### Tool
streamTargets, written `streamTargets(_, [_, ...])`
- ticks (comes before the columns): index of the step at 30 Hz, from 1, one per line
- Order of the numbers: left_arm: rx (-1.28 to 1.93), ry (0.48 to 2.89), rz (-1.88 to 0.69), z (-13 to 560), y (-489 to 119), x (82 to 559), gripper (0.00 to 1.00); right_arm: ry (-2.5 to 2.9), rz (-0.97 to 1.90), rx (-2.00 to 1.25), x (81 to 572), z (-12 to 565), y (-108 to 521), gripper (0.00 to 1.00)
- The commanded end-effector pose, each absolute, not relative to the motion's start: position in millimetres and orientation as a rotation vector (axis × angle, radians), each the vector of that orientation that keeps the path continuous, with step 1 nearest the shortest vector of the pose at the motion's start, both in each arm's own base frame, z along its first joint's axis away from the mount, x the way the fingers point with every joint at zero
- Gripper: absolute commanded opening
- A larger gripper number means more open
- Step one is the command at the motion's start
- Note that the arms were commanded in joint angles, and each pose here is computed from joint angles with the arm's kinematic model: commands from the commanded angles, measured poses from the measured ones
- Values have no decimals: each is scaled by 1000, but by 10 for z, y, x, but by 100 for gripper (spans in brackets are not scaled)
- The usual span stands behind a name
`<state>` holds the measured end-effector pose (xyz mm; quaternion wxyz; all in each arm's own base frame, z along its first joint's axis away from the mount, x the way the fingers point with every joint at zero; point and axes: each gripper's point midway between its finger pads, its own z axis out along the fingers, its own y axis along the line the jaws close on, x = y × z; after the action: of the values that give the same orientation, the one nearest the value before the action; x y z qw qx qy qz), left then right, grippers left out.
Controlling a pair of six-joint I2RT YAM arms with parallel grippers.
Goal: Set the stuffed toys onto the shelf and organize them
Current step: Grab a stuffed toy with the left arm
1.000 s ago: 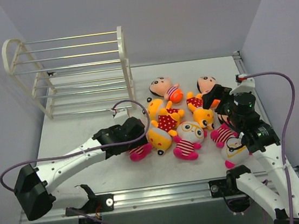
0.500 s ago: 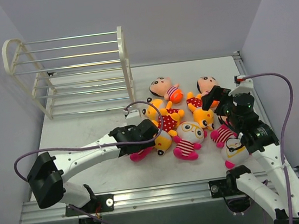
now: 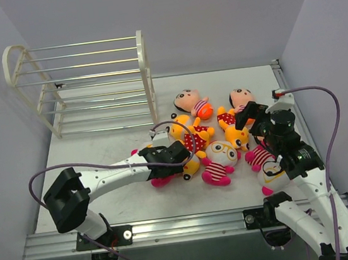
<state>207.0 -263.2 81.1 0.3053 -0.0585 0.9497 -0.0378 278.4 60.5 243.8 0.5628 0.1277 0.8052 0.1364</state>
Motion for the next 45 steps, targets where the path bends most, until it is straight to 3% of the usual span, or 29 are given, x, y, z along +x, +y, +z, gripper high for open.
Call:
streamTargets(1, [-176, 2475, -159, 919, -2797, 2164, 76, 1847, 332, 292, 2799, 2546, 607, 100])
streamTargets(23, [-184, 2512, -9, 859, -1906, 2194, 67, 1844, 345, 281, 2799, 2542, 632, 100])
streamTargets(27, [-162, 2483, -82, 1014, -1982, 2171, 75, 1851, 352, 282, 2813, 2525, 646, 100])
streamTargets(33, [-131, 2458, -131, 1178, -2234, 2122, 76, 1854, 370, 277, 2827, 2530, 680, 100])
streamTargets(45, [21, 2475, 105, 944, -2419, 2179, 76, 1855, 360, 273, 2811, 2531, 667, 100])
